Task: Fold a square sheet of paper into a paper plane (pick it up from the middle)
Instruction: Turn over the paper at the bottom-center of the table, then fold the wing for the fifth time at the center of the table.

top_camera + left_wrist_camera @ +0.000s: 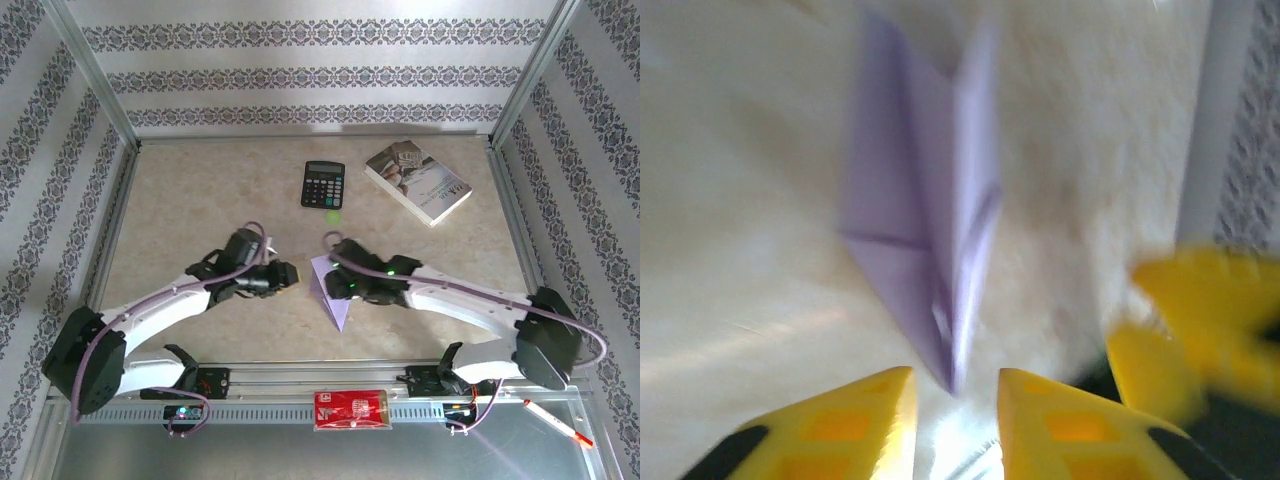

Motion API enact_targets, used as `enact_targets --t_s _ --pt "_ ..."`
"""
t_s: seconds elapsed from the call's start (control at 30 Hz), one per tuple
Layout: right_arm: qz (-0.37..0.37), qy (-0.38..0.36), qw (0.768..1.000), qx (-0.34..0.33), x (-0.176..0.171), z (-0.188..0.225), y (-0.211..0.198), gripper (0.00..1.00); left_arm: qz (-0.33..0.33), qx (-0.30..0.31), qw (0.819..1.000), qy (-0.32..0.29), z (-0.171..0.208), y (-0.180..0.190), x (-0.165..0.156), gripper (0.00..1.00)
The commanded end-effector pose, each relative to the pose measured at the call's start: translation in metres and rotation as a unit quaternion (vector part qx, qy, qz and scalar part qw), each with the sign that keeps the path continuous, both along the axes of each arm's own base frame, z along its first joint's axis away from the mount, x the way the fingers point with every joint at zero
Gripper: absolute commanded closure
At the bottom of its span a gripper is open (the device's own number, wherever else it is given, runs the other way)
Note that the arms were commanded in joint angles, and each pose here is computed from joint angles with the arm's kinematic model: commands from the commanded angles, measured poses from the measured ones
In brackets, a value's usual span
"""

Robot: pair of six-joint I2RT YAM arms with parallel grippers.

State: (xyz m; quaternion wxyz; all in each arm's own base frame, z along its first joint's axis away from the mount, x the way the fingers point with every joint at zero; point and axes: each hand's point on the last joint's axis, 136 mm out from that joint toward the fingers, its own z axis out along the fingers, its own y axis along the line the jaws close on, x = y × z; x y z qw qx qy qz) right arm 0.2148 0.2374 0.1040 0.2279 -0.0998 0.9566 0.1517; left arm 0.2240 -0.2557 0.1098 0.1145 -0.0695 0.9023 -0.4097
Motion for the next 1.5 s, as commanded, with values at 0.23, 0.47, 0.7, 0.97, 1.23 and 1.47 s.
enact_targets --t_s 0.23,0.47,0.7,0.97,1.23,1.47 --pt "-0.044 0.032 0.996 0.070 0.019 -0.015 -0.041 0.49 -0.086 -0.024 0.994 0.064 -0.040 -0.091 -0.010 0.93" --pt "-0.033 0.050 0.996 0.068 0.014 -0.021 -0.044 0.48 -0.104 -0.002 0.990 0.096 -0.073 -0.063 0.008 0.96" --pt "-0.029 0.096 0.985 0.144 0.021 -0.024 -0.030 0.42 -0.155 -0.011 0.982 0.110 -0.086 -0.053 0.019 0.96" --pt "-0.070 0.109 0.981 0.146 0.053 -0.046 -0.028 0.40 -0.198 0.015 0.974 0.107 -0.092 -0.042 0.020 0.96" --pt "-0.047 0.127 0.971 0.195 0.073 -0.060 -0.006 0.45 -0.205 0.024 0.973 0.103 -0.092 -0.038 0.024 0.96" --pt "-0.037 0.144 0.960 0.236 0.080 -0.067 0.008 0.64 -0.205 0.028 0.973 0.104 -0.094 -0.036 0.024 0.96"
